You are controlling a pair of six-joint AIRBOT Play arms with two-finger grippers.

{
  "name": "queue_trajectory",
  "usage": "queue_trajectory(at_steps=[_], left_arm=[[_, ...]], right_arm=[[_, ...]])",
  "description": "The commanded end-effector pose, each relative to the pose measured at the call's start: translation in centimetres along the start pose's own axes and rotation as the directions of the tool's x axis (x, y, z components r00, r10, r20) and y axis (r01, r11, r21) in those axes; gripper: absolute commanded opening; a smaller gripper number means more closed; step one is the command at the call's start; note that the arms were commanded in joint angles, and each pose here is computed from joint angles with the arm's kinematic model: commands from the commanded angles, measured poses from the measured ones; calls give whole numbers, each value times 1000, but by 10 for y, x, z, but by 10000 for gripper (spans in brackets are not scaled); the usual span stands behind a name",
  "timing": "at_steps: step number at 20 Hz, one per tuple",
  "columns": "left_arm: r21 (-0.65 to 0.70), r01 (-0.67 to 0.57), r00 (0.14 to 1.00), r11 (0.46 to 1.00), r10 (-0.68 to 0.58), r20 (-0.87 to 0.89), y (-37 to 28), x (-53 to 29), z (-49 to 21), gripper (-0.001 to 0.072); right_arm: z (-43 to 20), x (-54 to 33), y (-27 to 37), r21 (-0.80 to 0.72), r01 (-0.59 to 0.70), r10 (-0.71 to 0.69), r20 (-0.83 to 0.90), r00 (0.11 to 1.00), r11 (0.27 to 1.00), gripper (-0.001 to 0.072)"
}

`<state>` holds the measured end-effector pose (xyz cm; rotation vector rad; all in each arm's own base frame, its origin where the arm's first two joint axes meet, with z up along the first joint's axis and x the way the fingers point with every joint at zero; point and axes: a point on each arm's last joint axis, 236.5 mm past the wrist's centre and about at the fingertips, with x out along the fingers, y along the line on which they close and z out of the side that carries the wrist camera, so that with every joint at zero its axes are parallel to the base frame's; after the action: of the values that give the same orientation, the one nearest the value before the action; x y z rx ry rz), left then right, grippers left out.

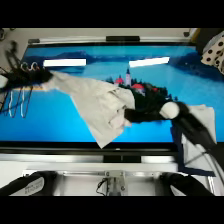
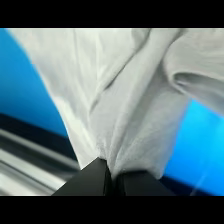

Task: Fold the shirts.

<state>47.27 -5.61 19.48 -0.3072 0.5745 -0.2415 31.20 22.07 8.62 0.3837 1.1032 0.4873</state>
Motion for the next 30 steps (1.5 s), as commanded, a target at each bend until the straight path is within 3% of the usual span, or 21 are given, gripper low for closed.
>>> queue_trajectory(at_steps=[1,3,5,6,8,10,12,14,16,18,20,23,25,30], left_arm=[[136,2,909,991,-59,414,-60,-148,141,39],[219,-25,744,975,-128,655,-111,-273,196,40],[233,-70,565,970,-154,811,-144,-385,213,39],[208,-106,501,972,-129,856,-149,-428,209,39],[138,-159,430,978,-58,901,-150,-479,191,39],[90,-234,480,968,35,876,-140,-485,165,38],[51,-292,621,955,149,769,-117,-454,134,39],[25,-322,755,946,241,610,-88,-410,102,39],[14,-340,822,940,290,490,-58,-368,82,39],[11,-322,868,947,291,403,-33,-322,68,39],[21,-232,897,972,206,392,-21,-268,69,39],[-44,-102,922,994,111,371,7,-168,72,39],[-91,-69,965,993,89,247,25,-80,50,39],[-388,-28,994,921,-15,-106,27,108,-71,40]], right_arm=[[109,-200,36,-206,178,-39,545,838,962,75],[135,-344,92,-259,217,96,821,563,941,75],[119,-453,124,-271,283,175,931,321,920,75],[106,-487,130,-263,310,188,950,250,914,75],[84,-515,131,-243,311,188,962,199,919,75],[72,-496,111,-204,319,108,949,295,926,74],[60,-445,70,-136,366,-68,866,495,921,75],[36,-381,16,-69,436,-281,673,684,897,75],[-1,-308,-32,-45,481,-424,403,811,876,75],[-40,-236,-73,-30,504,-494,147,857,863,75],[-53,-161,-95,-38,453,-451,51,891,891,75],[-34,-63,-118,61,351,-356,109,928,934,75],[-13,-18,-137,176,325,-351,147,925,929,75],[7,69,-138,475,125,-218,144,965,871,75]])
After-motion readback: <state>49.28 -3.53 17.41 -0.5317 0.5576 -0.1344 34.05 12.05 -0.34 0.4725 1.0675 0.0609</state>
